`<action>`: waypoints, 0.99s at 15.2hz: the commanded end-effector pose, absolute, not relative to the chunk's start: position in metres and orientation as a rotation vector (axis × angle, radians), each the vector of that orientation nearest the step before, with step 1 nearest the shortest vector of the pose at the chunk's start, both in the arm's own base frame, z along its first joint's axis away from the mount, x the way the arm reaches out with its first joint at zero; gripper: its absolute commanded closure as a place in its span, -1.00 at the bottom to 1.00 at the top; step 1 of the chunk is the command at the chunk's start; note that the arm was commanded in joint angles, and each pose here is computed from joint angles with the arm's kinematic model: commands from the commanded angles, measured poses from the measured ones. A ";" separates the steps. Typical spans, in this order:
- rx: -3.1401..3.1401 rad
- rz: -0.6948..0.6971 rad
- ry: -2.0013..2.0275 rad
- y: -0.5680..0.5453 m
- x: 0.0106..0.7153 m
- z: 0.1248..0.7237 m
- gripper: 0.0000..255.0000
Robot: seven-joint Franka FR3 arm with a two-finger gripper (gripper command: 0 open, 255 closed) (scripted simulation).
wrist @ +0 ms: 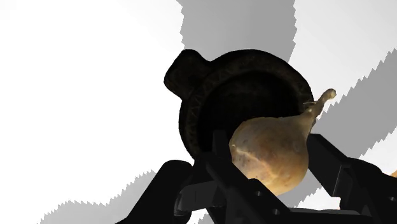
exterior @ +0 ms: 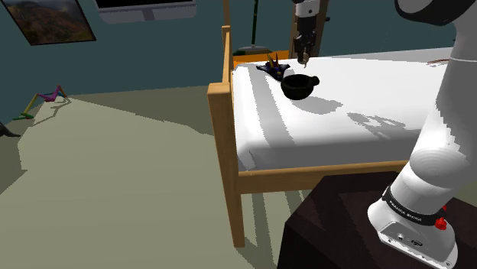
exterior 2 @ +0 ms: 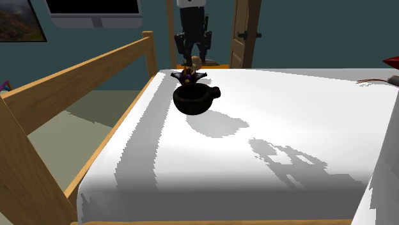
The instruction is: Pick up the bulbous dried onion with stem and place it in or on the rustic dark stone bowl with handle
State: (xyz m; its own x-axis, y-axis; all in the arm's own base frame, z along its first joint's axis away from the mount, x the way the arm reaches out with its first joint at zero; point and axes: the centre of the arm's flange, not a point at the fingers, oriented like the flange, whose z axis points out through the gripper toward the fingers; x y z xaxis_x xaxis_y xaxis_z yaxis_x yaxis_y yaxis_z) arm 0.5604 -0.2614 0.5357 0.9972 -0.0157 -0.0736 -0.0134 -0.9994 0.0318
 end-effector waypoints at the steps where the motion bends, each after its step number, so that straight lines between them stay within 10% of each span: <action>1: 3.108 -0.114 -0.020 -0.268 0.566 0.529 1.00; 15: 3.108 -0.114 -0.020 -0.268 0.566 0.464 1.00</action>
State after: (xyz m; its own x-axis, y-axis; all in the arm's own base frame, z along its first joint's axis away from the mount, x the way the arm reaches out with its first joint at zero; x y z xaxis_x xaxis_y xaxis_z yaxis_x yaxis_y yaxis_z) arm 0.5660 -0.2678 0.4658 0.9972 -0.0138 -0.0737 -0.0114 -0.9994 0.0321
